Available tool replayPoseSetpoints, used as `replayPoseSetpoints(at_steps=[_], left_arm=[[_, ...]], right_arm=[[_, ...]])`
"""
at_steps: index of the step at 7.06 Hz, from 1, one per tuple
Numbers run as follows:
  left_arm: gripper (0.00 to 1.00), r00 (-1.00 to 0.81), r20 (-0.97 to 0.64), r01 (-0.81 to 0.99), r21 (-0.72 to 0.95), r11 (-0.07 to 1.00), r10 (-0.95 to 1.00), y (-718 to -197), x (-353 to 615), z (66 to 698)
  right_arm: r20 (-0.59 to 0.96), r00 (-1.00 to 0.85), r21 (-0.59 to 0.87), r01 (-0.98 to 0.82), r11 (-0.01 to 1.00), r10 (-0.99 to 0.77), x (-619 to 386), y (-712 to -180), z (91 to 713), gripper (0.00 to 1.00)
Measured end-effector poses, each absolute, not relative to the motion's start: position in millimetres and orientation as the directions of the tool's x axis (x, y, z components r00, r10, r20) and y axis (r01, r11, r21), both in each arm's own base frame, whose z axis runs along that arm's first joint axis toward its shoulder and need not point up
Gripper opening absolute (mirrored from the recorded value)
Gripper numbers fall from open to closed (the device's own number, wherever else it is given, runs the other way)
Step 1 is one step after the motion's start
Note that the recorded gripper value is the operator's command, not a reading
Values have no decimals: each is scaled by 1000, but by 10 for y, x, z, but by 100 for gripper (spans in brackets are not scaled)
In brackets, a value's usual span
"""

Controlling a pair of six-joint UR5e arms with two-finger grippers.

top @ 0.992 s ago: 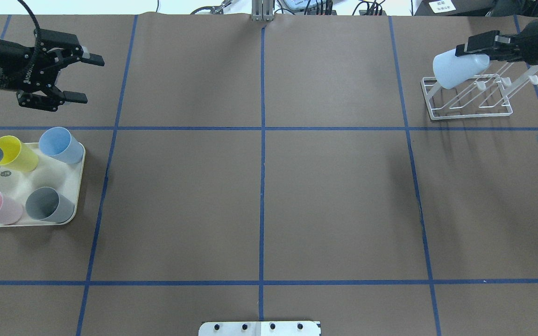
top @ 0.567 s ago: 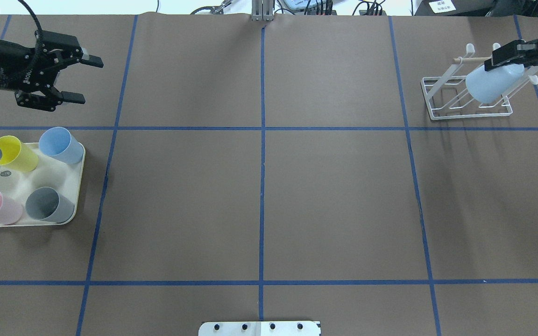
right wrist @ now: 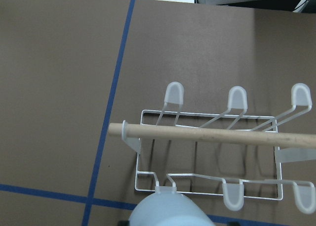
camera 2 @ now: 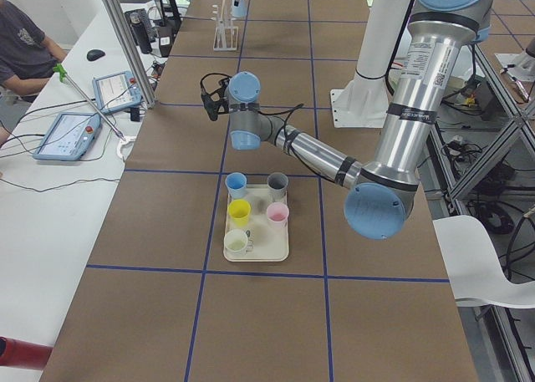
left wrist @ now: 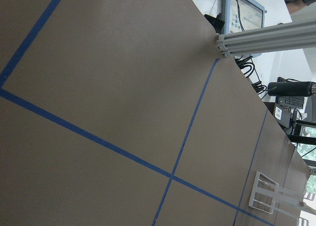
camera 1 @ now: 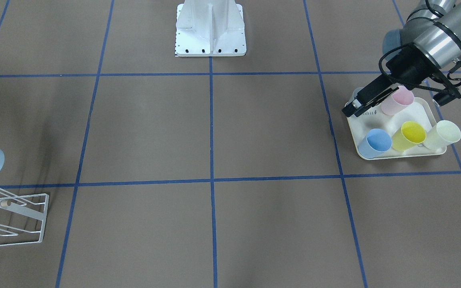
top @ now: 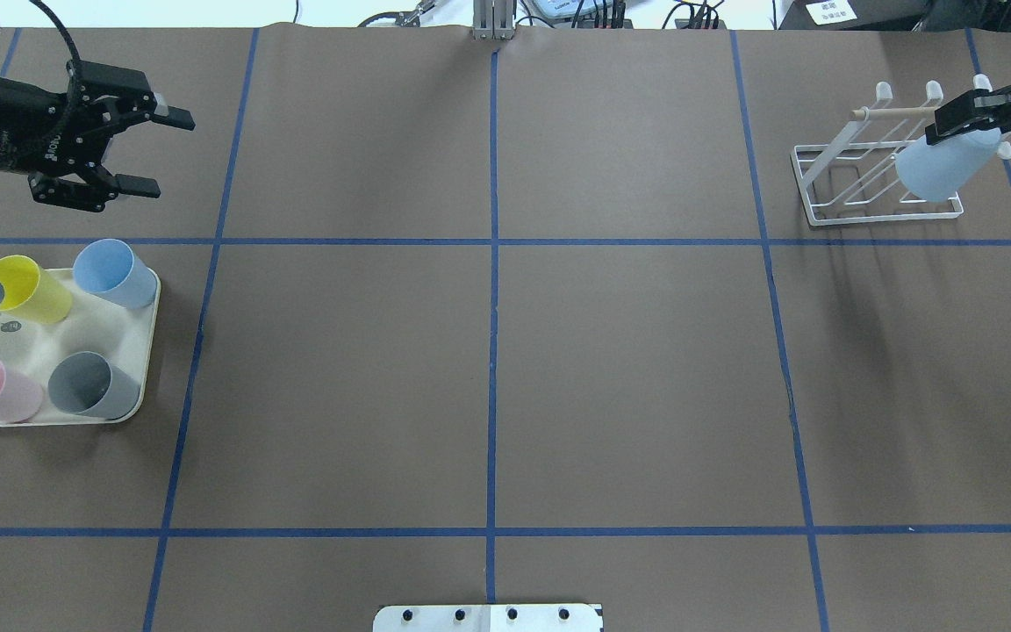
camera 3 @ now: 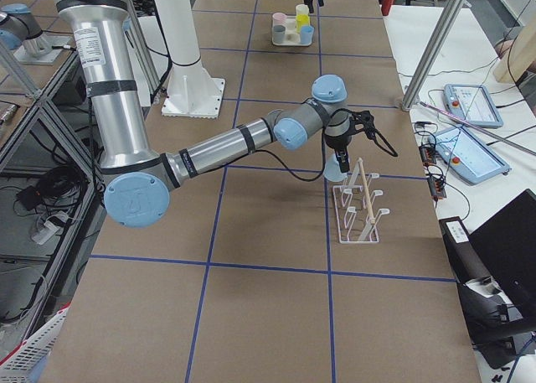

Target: Transfer IKEA cup to right arm and place on rack

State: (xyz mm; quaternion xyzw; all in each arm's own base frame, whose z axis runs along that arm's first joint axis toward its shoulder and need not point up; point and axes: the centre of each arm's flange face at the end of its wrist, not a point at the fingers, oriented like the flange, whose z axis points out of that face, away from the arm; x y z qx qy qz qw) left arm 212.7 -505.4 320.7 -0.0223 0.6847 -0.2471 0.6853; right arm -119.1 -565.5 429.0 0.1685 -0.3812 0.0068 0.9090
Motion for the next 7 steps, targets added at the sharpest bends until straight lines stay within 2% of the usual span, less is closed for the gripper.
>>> replayPoseSetpoints(at_steps=[3,4,7], left_arm=[[100,-61,-928,306,-368,878,-368,-5044,2116,3194],[100,-62,-928,306,-368,878,-367,-5043,2112,3188],[100,-64,-929,306,-366,879,-364,-5040,2101,3174]], right_arm=[[674,730,303,-127,944,-118,-1338,-5825,4373,24],[667,734,305,-116,945,-125,-1356,-5857,4419,39],[646,752,297,-92,950,-129,-1539,-5947,4546,98]])
